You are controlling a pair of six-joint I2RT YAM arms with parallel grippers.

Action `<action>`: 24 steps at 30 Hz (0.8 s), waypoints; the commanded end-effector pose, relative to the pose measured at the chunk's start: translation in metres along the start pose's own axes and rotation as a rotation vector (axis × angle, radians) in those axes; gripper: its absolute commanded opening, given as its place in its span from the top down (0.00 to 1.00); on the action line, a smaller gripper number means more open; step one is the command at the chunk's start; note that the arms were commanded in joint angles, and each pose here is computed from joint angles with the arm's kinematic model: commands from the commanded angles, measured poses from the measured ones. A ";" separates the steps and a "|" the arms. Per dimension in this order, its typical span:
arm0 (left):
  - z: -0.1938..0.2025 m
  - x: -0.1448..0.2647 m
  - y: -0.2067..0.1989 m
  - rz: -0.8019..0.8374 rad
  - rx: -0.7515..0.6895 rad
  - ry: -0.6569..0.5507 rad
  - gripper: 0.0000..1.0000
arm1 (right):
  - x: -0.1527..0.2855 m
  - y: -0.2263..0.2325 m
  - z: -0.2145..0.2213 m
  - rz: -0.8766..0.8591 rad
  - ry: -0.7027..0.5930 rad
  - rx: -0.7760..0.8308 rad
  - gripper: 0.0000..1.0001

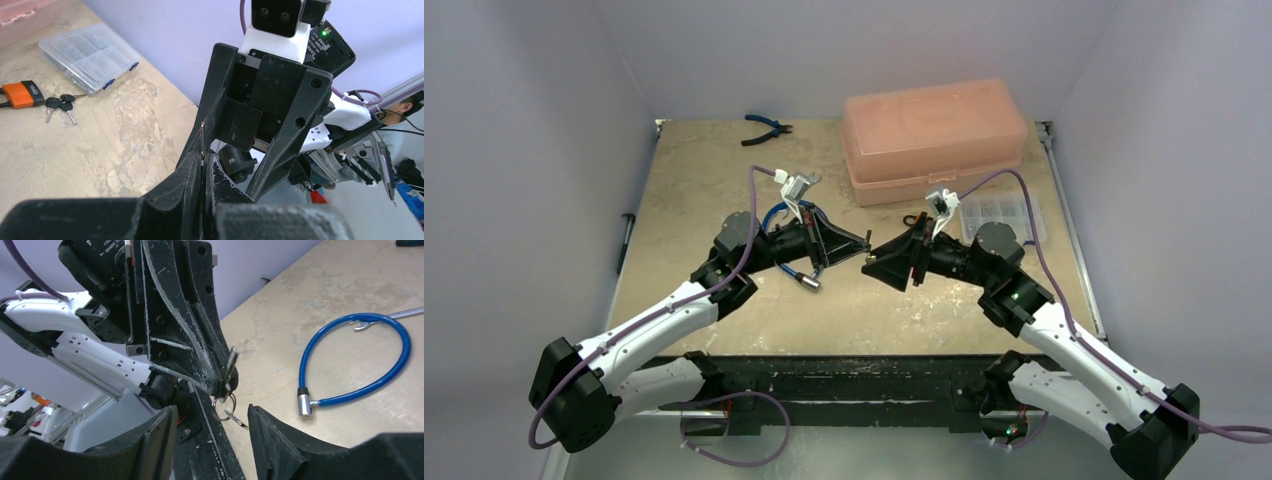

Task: Unlock with the key

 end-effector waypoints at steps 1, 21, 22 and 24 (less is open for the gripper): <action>-0.010 -0.001 -0.006 0.027 -0.002 -0.066 1.00 | -0.003 0.011 -0.023 0.026 -0.061 0.086 0.40; -0.001 -0.001 -0.002 0.034 0.040 -0.091 0.99 | -0.006 0.014 -0.027 0.009 -0.060 0.102 1.00; 0.000 0.001 -0.003 0.037 0.038 -0.091 0.94 | -0.005 0.015 -0.027 0.006 -0.058 0.104 1.00; -0.001 0.004 -0.005 0.033 0.021 -0.094 0.79 | -0.004 0.015 -0.025 0.000 -0.048 0.108 1.00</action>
Point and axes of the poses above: each gripper's point midway between its finger pads, its own x axis back along the fingers, its own y axis along the line the jaws close on, z = x × y, the point moved 8 cm from there along x, back along the fingers, and after that the axes turned 14 degrees about -x, right-handed, at the moved point
